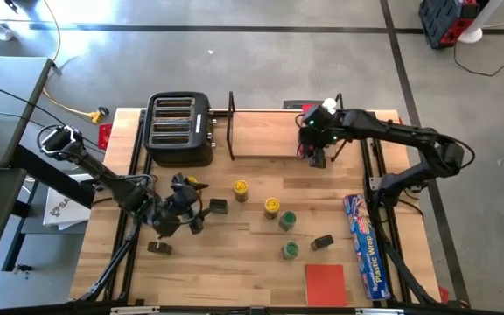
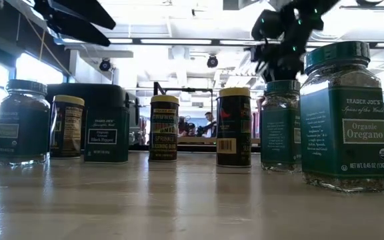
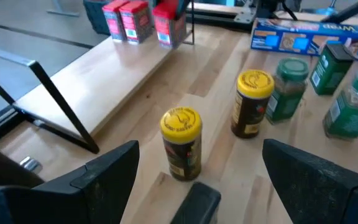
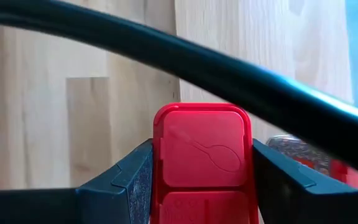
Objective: Shelf spices
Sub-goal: Put the right red seasoning can on the shelf aligned with the other red seasoning cans
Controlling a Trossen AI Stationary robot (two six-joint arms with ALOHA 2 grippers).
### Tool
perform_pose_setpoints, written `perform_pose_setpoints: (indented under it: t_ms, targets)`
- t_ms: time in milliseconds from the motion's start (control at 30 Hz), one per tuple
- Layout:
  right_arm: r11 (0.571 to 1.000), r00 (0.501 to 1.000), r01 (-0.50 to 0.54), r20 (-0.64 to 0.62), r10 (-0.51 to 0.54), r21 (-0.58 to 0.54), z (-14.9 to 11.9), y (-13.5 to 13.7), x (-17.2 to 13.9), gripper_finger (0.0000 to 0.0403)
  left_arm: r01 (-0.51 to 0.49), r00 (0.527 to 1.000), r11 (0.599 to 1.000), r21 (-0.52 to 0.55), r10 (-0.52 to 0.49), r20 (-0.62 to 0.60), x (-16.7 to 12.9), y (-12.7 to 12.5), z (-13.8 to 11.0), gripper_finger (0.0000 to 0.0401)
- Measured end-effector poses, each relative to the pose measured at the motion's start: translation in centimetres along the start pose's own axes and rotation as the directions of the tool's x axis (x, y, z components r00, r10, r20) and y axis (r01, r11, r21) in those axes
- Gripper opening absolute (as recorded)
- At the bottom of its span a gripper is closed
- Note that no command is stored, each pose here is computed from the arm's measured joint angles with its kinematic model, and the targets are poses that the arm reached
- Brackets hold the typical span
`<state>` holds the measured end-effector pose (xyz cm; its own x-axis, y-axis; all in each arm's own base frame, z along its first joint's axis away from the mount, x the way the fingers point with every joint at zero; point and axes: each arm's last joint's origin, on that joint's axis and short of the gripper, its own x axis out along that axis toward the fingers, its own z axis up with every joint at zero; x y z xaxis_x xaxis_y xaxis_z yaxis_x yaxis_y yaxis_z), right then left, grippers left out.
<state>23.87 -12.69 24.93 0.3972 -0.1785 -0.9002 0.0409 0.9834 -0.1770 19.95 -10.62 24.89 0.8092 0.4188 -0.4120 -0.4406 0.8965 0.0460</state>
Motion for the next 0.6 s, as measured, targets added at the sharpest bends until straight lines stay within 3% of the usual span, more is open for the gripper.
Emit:
perform_pose_setpoints:
  t_ms: [133, 433, 600]
  targets:
    - [1.000, 1.000, 0.017, 0.003, -0.017, 0.010, -1.8, -1.0, 1.5, 0.0202, -0.018, 1.000, 1.000, 0.017, 0.018, 0.009, 0.6, 0.3, 0.4, 0.0337]
    - [0.997, 0.998, 0.066, 0.006, -0.066, 0.046, -2.8, -2.8, 1.6, 0.0202, -0.015, 1.000, 1.000, -0.002, 0.015, -0.022, 1.4, 0.9, 0.7, 0.0337]
    - [0.992, 0.992, 0.116, -0.058, -0.113, 0.045, -3.2, -2.9, 1.9, 0.0270, -0.005, 1.000, 1.000, -0.004, 0.005, -0.028, 1.5, 0.9, 0.7, 0.0337]
